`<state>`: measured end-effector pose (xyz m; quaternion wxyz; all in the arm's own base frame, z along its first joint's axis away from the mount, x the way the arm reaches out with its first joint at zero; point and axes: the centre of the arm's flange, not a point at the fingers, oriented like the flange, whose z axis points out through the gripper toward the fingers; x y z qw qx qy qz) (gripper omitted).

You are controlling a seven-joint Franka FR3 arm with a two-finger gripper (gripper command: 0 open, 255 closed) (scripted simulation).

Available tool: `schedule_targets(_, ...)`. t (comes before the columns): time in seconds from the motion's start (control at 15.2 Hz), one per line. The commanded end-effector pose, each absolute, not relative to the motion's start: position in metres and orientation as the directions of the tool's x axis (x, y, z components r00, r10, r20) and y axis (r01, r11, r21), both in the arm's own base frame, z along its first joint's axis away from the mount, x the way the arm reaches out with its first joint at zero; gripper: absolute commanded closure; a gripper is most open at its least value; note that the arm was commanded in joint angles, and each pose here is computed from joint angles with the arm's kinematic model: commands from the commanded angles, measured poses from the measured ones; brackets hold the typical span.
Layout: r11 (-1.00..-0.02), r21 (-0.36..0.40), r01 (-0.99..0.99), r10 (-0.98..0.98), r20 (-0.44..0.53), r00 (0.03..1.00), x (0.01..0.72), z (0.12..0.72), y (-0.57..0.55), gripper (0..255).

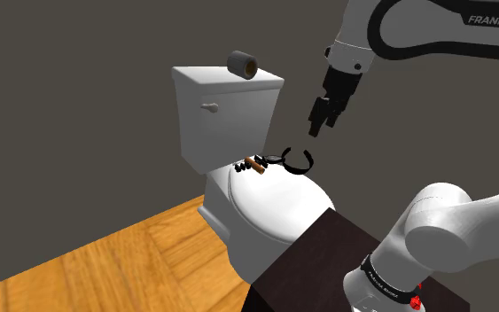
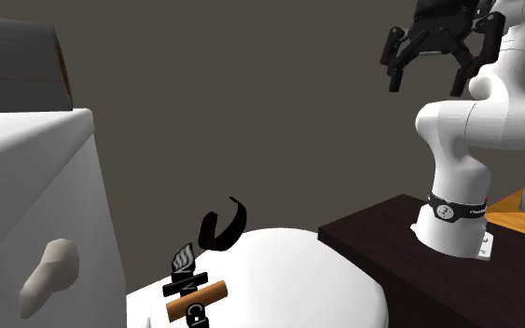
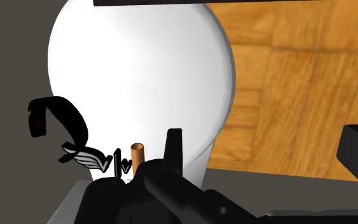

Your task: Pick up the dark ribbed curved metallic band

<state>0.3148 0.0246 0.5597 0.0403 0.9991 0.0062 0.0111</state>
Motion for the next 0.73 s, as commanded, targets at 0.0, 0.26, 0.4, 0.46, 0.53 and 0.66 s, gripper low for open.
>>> schedule_targets(0.0,-0.997,0.081,0.011,0.013,0.022,1.0,0.315,0.56,0.025,0)
schedule_targets(0.26,-0.995,0.09,0.034,0.038,0.045,0.998,0.319,0.528,-0.015,0)
schedule_targets(0.4,-0.994,0.095,0.045,0.05,0.056,0.997,0.322,0.512,-0.035,0)
schedule_targets(0.46,-0.994,0.098,0.05,0.057,0.062,0.996,0.324,0.504,-0.045,0)
schedule_targets(0.53,-0.993,0.101,0.056,0.063,0.068,0.996,0.326,0.496,-0.055,0)
schedule_targets(0.66,-0.992,0.106,0.067,0.075,0.079,0.994,0.33,0.481,-0.076,0)
